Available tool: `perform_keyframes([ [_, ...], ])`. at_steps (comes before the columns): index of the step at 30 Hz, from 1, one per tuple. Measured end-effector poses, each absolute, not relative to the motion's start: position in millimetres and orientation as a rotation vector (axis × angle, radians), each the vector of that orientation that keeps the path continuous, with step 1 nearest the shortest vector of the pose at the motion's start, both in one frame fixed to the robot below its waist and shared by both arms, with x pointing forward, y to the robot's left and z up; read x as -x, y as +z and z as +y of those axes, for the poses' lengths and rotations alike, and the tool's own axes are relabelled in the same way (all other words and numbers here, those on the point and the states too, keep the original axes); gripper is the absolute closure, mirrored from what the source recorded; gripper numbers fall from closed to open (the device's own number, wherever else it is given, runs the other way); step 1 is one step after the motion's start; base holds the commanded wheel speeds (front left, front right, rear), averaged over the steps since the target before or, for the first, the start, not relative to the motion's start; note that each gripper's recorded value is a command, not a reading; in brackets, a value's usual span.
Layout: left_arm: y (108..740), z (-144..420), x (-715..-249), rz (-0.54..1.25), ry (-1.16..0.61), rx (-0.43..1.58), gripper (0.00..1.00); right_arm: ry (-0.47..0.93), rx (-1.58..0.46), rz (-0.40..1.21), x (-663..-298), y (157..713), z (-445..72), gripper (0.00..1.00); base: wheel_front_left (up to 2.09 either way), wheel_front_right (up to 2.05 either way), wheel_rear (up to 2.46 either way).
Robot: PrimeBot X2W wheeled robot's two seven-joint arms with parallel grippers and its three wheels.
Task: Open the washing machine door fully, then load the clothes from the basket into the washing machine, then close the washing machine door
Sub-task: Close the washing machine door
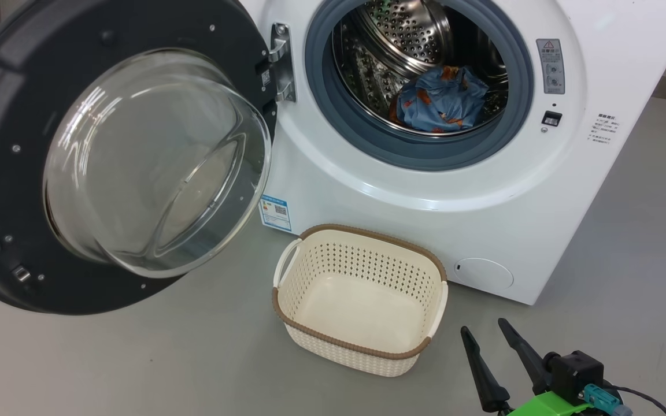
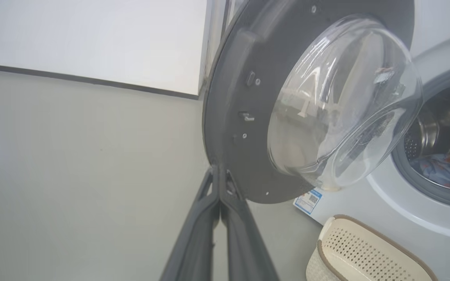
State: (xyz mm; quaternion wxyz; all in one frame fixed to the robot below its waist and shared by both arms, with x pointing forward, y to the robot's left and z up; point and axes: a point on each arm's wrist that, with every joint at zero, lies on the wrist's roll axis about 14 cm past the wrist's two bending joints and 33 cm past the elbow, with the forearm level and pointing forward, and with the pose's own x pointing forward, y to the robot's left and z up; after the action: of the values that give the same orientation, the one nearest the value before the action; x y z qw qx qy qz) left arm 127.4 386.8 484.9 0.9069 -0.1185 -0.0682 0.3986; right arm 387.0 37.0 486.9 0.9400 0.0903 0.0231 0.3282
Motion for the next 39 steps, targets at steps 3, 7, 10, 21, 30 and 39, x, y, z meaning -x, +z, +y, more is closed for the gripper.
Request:
perform_keyframes([
  [3,508.3,397.5,-131.7,-0.215,0.826,0.216,1.00,0.667,-0.185,0.047,-387.2,486.9,36.1,0.00,0.00,0.00,0.00],
  [7,537.4,412.1,-137.8,-0.287,0.804,0.162,1.00,0.664,-0.186,0.048,-387.3,486.4,34.9,0.00,0.00,0.00,0.00],
  [10,560.3,427.3,-141.4,-0.346,0.795,0.134,1.00,0.659,-0.188,0.051,-387.9,485.1,33.3,0.00,0.00,0.00,0.00],
  [21,613.8,472.9,-157.4,-0.559,0.797,0.251,1.00,0.625,-0.196,0.071,-390.8,476.4,21.9,0.00,0.00,0.00,0.00],
  [30,638.1,512.4,-169.1,-0.655,0.797,0.384,1.00,0.596,-0.193,0.083,-393.5,469.8,11.6,0.00,0.00,0.00,0.00],
  [39,622.5,551.3,-179.3,-0.694,0.837,0.718,1.00,0.576,-0.171,0.094,-399.8,461.4,4.3,0.00,0.00,0.00,0.00],
])
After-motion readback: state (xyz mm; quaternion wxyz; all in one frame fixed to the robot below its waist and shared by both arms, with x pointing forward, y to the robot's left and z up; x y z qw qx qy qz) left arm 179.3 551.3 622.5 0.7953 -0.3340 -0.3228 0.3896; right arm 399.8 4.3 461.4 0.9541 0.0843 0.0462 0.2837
